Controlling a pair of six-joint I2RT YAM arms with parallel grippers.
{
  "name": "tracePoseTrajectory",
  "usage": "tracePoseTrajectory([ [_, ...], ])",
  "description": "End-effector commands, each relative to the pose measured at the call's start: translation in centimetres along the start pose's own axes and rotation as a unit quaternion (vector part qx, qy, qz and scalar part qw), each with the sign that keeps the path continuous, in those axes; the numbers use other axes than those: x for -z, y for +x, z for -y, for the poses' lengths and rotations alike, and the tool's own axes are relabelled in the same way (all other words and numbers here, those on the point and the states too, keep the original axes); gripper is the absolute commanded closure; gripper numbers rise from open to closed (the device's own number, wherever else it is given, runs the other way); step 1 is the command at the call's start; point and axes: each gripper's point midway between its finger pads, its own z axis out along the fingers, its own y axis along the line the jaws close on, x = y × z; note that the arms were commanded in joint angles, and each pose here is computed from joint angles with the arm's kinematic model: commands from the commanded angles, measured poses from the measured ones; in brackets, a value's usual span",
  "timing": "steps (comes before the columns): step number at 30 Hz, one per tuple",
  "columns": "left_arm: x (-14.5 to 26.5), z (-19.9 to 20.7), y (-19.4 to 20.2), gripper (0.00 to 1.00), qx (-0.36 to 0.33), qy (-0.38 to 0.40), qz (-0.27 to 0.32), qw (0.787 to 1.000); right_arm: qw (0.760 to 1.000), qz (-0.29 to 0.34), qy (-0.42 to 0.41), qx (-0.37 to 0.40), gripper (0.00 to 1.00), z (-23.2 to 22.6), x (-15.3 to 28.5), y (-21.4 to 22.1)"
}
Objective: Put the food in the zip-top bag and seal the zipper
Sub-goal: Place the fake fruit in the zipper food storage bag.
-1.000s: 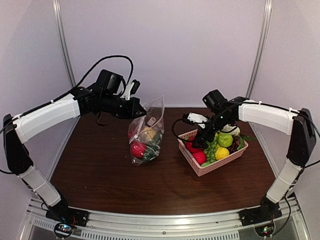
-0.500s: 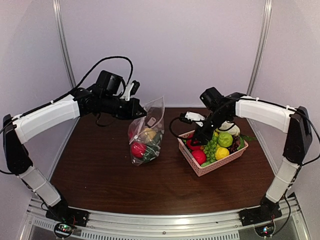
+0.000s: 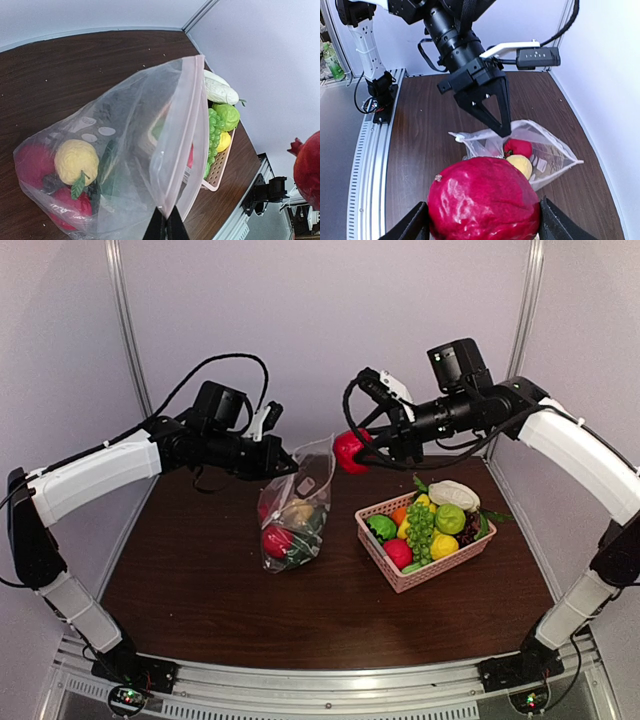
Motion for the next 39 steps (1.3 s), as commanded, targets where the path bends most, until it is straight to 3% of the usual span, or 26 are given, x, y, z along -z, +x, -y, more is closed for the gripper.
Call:
tracePoseTrajectory([
  [1,0.3,1.5,-0.9,1.00,0.001,0.031,0.013,0.999,0.998,0.034,-0.053,-0.027,0.30,0.0,-3.4,-2.3],
  [9,1.5,2.5,-0.9,1.00,-0.012,0.046,0.017,0.999,0.996,0.011,-0.079,-0.050,0.31,1.0,-8.9,-0.6],
  [16,3.4,4.1,-1.3,1.00,-0.011,0.077,0.032,0.996,0.997,-0.048,0.037,-0.044,0.30,4.7,-11.0,3.4],
  [21,3.4,4.0,-1.3,1.00,-0.012,0.076,0.034,0.996,0.996,-0.048,0.058,-0.055,0.19,5.4,-11.4,3.0],
  [24,3.1,3.9,-1.1,1.00,-0.010,0.075,0.029,0.997,0.998,-0.031,0.025,-0.048,0.03,3.7,-11.6,1.3],
  [27,3.0,3.2,-1.2,1.00,-0.014,0.056,0.033,0.998,0.999,0.004,-0.006,-0.041,0.00,2.1,-9.4,-1.6],
  [32,4.4,0.8,-3.1,1.00,-0.039,-0.033,0.044,0.998,0.999,0.031,0.030,-0.018,0.00,1.9,-2.7,-3.8],
  [36,7.3,0.6,-6.5,1.00,-0.087,-0.090,0.092,0.988,0.992,0.017,0.122,-0.038,0.00,5.7,2.5,0.2],
  [39,4.6,2.2,-4.6,1.00,-0.093,-0.033,0.009,0.995,0.979,-0.020,0.180,-0.091,0.01,9.3,5.3,5.3],
])
